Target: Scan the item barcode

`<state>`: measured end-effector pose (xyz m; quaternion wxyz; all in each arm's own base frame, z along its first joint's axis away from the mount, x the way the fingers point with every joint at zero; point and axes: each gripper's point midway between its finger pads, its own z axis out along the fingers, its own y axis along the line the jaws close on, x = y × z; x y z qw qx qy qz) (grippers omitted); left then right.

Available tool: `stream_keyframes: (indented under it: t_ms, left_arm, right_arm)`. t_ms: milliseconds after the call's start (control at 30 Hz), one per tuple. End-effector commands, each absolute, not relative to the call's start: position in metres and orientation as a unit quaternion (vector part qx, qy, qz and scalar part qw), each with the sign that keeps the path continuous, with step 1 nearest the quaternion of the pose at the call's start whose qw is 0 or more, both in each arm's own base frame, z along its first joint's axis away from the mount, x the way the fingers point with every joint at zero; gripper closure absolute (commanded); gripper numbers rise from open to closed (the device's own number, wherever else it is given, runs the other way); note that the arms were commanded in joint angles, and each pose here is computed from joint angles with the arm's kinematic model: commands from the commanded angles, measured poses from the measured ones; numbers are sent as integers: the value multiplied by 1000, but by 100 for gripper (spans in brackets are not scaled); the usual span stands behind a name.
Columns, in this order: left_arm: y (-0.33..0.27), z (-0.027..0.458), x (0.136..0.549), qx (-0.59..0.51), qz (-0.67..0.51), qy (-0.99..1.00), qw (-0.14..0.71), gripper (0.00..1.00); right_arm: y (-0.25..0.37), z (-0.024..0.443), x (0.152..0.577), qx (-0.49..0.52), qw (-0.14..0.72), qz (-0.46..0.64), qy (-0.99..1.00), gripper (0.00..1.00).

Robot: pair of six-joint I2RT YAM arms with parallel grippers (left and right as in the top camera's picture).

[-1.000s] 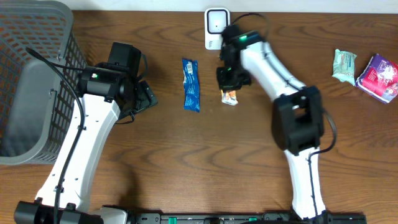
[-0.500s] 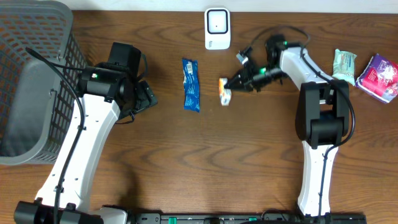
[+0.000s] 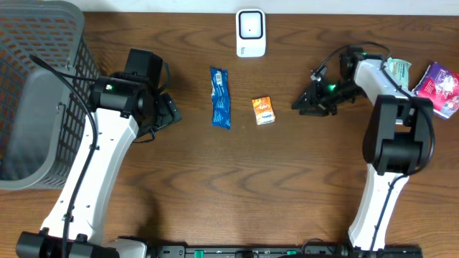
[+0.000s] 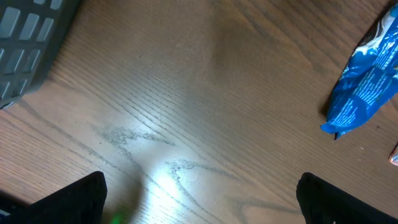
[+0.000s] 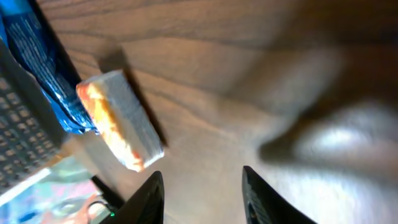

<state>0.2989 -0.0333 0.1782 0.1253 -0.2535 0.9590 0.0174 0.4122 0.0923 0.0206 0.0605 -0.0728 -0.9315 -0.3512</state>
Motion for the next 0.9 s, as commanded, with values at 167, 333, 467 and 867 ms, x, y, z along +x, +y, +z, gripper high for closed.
stream_keyframes:
  t_ms: [167,333,467,867]
  left_arm:
    - [-31,177,298,-258,21,958,124,2]
    - [-31,177,298,-258,21,958,124,2]
    - [-31,177,298,-258,21,958,124,2]
    - [-31,177,298,-258,21,958,124,2]
  right_arm:
    - [129,43,421,3,16,-325,-946,56]
    - [159,43,425,39,-3,-322,-946,55]
    - [166,37,424,41,-3,-296,-954,54]
    - [178,5,409,15,23,-293,-956,59]
